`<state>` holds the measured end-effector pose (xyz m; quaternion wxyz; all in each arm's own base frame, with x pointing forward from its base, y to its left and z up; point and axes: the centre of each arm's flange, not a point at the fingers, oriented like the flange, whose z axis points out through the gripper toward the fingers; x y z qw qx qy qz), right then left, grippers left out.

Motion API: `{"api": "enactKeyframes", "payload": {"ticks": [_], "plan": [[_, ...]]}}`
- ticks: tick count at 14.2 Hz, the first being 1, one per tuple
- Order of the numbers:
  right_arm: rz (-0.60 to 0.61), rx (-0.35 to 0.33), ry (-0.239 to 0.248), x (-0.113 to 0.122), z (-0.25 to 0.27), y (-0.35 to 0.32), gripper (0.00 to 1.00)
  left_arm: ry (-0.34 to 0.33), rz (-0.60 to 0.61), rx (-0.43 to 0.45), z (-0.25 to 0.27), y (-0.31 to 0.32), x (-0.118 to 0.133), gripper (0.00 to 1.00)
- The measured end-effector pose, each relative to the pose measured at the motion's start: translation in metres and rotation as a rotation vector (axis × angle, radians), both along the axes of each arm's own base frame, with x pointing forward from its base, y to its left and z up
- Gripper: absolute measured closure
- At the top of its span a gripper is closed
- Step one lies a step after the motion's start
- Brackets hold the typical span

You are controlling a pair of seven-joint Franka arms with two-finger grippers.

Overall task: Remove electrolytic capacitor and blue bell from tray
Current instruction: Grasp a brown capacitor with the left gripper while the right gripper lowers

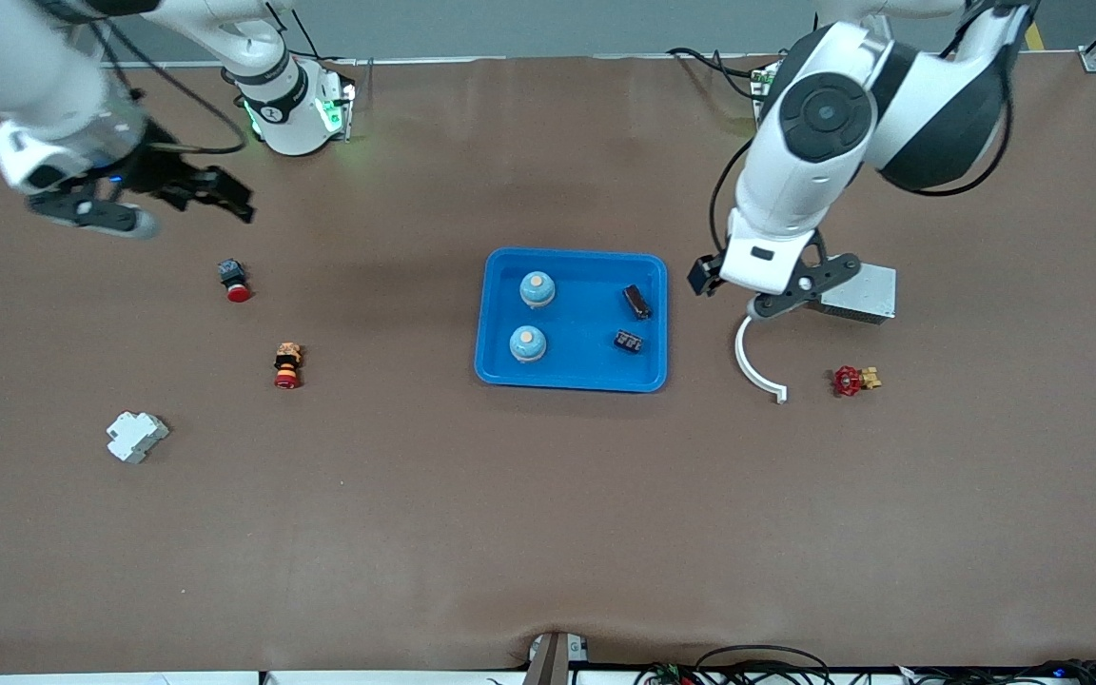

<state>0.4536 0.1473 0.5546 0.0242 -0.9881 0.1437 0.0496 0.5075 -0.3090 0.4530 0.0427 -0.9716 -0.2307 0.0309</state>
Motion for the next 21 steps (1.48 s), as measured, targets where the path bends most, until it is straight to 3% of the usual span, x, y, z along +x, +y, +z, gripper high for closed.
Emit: {"api": "enactKeyframes", "payload": {"ticks": [3,6,7,11,16,21], "plan": [[-0.097,-0.005,-0.031,-0.017,-0.016,0.059,0.0,-0.011,0.109,-0.016,-0.058,-0.028,-0.014,0.0],[-0.19,-0.006,-0.027,-0.033,-0.042,0.109,0.0,0.009,0.188,-0.023,-0.12,-0.053,-0.035,0.0],[-0.205,-0.01,-0.019,-0.038,-0.053,0.126,0.0,0.021,0.202,-0.018,-0.135,-0.061,-0.041,0.07],[-0.291,-0.004,-0.007,-0.051,-0.098,0.185,0.0,-0.012,0.185,0.057,-0.18,-0.077,-0.058,0.24],[-0.375,-0.005,0.014,-0.054,-0.16,0.229,0.0,-0.069,0.187,0.08,-0.227,-0.093,-0.078,0.29],[-0.397,-0.057,0.012,-0.068,-0.229,0.268,0.0,-0.094,0.2,0.105,-0.261,-0.089,-0.087,0.34]]}}
